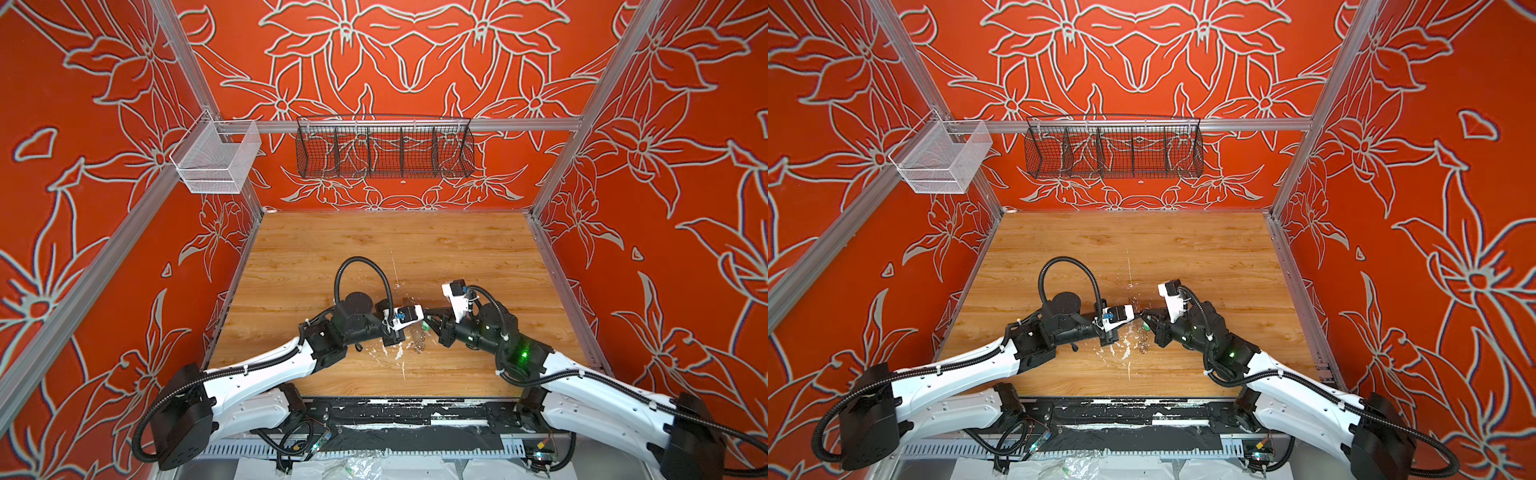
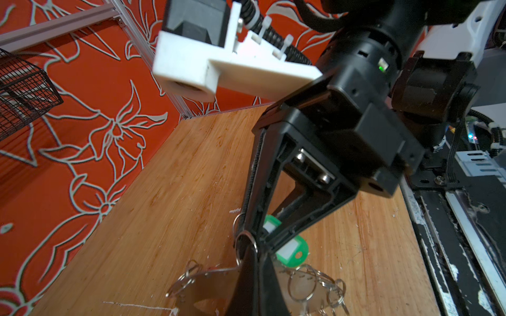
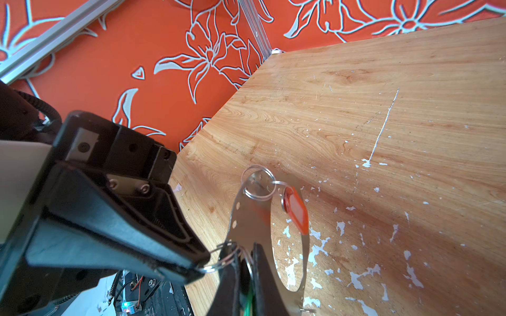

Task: Attach keys to a key ring
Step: Insert the key into the keyring.

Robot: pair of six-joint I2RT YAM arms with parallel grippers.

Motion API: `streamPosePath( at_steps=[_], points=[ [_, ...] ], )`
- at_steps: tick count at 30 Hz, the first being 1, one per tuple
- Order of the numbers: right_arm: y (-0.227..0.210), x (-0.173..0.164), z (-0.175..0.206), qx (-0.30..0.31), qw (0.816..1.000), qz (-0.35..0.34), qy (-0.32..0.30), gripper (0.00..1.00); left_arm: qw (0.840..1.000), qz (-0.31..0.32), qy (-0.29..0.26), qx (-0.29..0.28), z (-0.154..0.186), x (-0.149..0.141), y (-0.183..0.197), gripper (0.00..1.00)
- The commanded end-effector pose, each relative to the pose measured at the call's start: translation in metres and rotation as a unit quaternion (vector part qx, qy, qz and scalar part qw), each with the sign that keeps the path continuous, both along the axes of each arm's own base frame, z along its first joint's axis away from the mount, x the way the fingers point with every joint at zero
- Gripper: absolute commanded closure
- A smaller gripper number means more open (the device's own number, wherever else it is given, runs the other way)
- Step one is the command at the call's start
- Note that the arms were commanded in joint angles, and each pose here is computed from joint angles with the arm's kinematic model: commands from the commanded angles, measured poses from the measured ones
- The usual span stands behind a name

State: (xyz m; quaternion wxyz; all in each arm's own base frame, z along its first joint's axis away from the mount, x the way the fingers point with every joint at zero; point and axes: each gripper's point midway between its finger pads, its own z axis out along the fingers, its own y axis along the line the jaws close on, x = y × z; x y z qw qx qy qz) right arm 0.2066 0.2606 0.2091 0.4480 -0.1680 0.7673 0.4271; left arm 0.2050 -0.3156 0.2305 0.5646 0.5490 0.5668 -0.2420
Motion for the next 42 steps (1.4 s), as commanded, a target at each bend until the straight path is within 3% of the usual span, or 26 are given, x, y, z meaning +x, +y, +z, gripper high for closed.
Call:
streamPosePath(
  at_steps=[1,7,13,24,42],
  points=[
    [-0.011,0.010,0.018,0.016,0.999,-0.035,-0.018,1.00,0.998,-0.050,-0.014,-0.021,0.024,-0.014,-0.012,0.91],
    [-0.018,0.010,0.015,0.003,0.998,-0.049,-0.026,1.00,0.999,-0.042,-0.008,-0.010,0.021,-0.009,-0.014,0.77],
    [-0.020,0.014,0.012,-0.015,0.998,-0.058,-0.025,1.00,0.999,-0.032,0.005,0.006,0.018,-0.004,-0.015,0.71],
    [-0.021,0.019,0.006,-0.040,0.996,-0.073,-0.024,1.00,0.998,-0.023,0.033,0.043,0.006,0.007,-0.022,0.70],
    [-0.017,0.013,0.014,-0.027,0.997,-0.059,-0.036,1.00,0.994,0.008,0.059,0.089,-0.013,0.026,-0.028,0.70]
  ],
)
